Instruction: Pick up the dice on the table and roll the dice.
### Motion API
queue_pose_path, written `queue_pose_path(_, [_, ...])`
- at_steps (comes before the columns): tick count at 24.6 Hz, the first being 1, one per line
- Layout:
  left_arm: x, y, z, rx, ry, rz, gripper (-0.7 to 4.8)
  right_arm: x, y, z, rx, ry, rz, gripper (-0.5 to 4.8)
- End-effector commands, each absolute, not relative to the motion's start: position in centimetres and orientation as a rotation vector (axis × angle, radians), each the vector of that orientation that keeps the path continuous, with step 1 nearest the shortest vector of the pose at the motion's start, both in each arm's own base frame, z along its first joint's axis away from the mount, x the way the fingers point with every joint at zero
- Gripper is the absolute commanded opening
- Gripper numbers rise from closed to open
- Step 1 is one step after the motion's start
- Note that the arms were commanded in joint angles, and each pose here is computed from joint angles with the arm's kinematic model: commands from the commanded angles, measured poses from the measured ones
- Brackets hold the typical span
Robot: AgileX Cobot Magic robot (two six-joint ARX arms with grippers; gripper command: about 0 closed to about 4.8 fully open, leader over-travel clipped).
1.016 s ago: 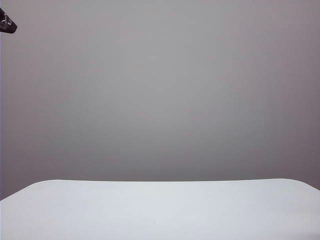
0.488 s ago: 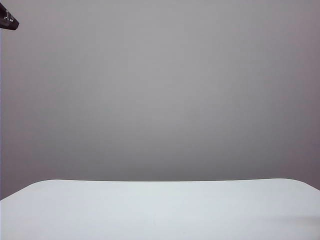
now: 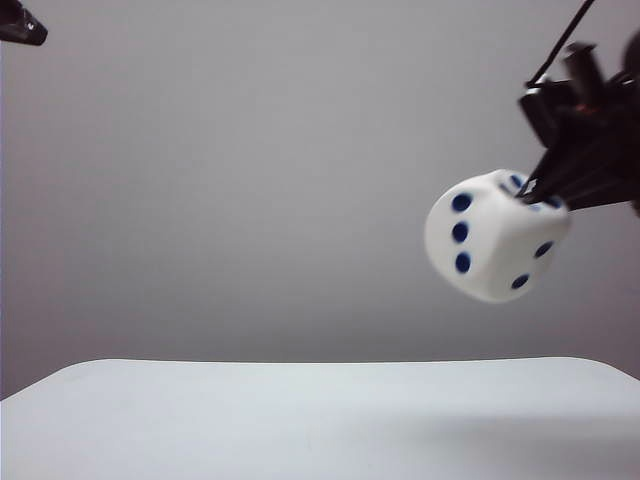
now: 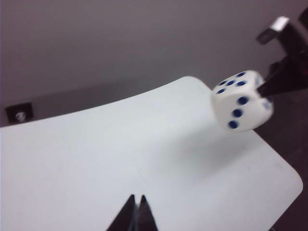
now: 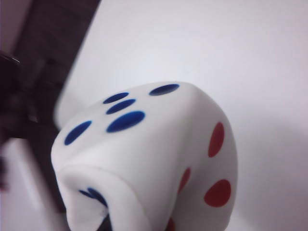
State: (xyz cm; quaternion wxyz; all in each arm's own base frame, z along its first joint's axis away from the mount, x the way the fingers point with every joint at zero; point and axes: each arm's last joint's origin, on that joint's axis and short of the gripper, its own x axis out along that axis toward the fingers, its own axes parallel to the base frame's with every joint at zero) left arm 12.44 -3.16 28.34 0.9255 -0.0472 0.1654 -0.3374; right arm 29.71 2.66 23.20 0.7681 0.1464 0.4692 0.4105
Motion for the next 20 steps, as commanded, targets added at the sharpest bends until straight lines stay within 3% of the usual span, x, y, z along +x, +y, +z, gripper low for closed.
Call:
queue_pose_path(1, [12.5,-3.2,28.8,-0.109,0.309,-0.704,-0.04,30.3,5.1,23.4,0.136,0.989,0.812,0.22])
queue_pose_path(8, [13.0,-3.3,28.5,-0.116,0.337,-0.703,-0.04,30.4,9.7,23.9,-0.001,0.882,0.896,0.22])
queue_pose_path(12, [13.1,-3.3,28.5,-0.117,0.341,-0.703,-0.04,30.4,10.1,24.1,-0.006,0.856,0.919,0.22])
queue_pose_path(16, [13.1,-3.3,28.5,-0.116,0.339,-0.703,-0.04,30.4,10.3,25.9,0.013,0.711,1.016,0.24])
queue_pose_path(18, [13.1,-3.3,28.5,-0.116,0.335,-0.703,-0.04,30.0,10.3,27.7,0.009,0.579,1.087,0.98])
queue_pose_path(20, [13.1,-3.3,28.6,-0.114,0.328,-0.704,-0.04,29.3,10.2,30.6,-0.024,0.409,1.133,2.55])
